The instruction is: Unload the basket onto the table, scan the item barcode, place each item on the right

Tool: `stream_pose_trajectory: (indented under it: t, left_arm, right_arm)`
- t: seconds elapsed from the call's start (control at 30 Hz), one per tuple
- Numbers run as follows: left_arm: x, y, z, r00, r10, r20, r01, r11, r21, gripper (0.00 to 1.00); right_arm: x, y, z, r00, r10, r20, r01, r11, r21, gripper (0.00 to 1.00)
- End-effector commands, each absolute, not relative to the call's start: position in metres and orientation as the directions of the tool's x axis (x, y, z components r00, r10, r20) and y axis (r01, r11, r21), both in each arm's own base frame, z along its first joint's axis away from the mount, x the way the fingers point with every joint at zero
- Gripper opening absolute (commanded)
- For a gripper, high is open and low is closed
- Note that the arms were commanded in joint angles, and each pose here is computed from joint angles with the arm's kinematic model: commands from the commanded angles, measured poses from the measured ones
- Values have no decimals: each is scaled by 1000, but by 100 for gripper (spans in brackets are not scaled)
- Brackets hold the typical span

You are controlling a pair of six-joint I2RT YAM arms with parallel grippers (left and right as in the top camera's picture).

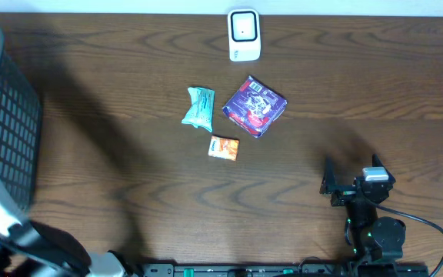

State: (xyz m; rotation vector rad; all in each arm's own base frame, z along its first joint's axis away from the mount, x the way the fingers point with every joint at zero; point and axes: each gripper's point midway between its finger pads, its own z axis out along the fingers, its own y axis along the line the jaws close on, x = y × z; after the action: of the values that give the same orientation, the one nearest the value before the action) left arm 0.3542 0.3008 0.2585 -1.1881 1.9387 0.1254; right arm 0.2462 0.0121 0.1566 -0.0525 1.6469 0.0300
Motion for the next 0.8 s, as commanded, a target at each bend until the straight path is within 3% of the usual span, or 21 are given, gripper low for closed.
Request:
stream_pose_trajectory:
  t: [0.0,0.4,0.77]
  left_arm:
    - [372,285,244,-296,-725,-622,-622,640,-451,7]
    - [365,267,261,-328,-794,-513,-396,608,-688,8]
    - [348,255,245,-363,-841,-401,-440,534,-722,8]
  right_arm:
    - [246,11,155,-79,-27,-997,-52,998,-23,99]
    - [246,11,155,-79,-26,-997,-52,998,-22,99]
    - [246,11,155,-79,-26,-997,-52,998,-22,99]
